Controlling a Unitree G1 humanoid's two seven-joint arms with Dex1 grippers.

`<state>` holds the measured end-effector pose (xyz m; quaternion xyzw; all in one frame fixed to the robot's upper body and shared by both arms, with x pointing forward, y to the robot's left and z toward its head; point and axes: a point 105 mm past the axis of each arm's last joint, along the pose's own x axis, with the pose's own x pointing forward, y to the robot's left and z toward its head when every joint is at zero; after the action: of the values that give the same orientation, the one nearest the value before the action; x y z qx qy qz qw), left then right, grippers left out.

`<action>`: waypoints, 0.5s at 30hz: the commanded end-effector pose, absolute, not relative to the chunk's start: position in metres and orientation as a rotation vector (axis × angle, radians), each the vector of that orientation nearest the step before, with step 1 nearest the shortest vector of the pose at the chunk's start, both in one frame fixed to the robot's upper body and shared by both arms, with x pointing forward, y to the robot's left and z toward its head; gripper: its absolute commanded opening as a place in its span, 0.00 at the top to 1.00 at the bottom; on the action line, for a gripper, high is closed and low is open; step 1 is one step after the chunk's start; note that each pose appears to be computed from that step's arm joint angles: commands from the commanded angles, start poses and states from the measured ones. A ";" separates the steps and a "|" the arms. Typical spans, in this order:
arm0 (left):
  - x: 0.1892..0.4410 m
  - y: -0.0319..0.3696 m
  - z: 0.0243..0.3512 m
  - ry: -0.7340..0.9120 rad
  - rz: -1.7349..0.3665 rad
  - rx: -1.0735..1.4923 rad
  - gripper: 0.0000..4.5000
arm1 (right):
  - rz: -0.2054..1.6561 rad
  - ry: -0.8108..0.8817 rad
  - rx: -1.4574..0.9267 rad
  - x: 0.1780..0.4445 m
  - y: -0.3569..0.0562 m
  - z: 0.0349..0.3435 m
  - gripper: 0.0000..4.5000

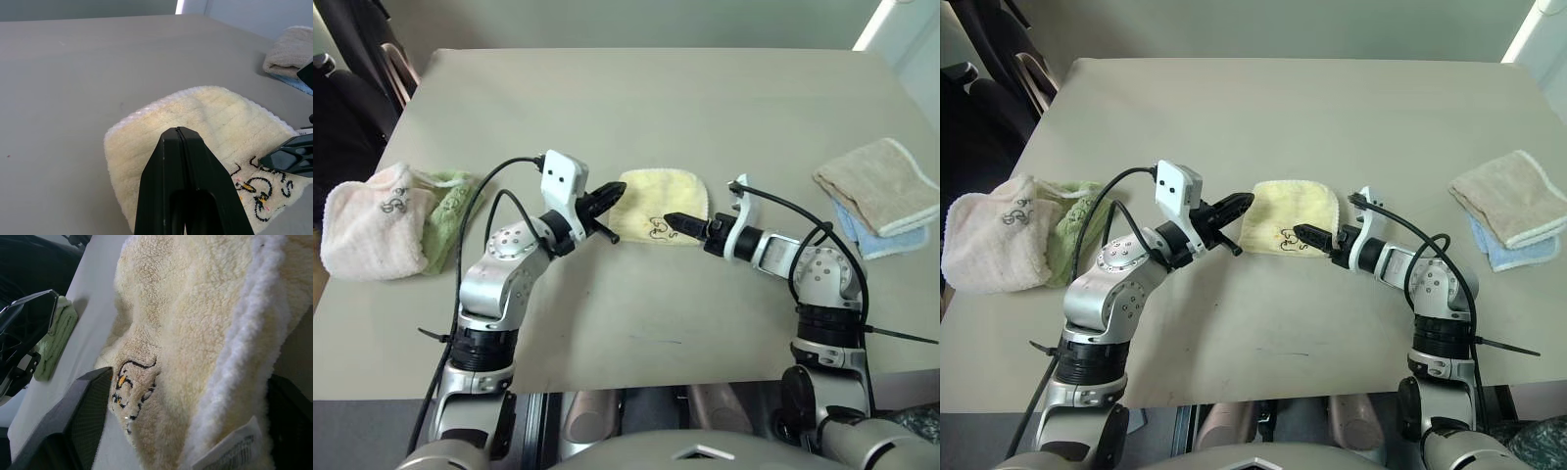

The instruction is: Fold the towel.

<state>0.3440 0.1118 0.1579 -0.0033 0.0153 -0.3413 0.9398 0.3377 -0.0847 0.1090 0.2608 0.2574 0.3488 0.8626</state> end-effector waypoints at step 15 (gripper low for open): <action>0.340 0.106 0.171 -0.022 -0.718 0.016 1.00 | 0.674 0.271 0.638 0.353 -0.113 0.165 0.99</action>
<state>0.3433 0.1098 0.1552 -0.0020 0.0195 -0.3433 0.9390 0.3438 -0.0995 0.1236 0.3047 0.2203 0.3286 0.8664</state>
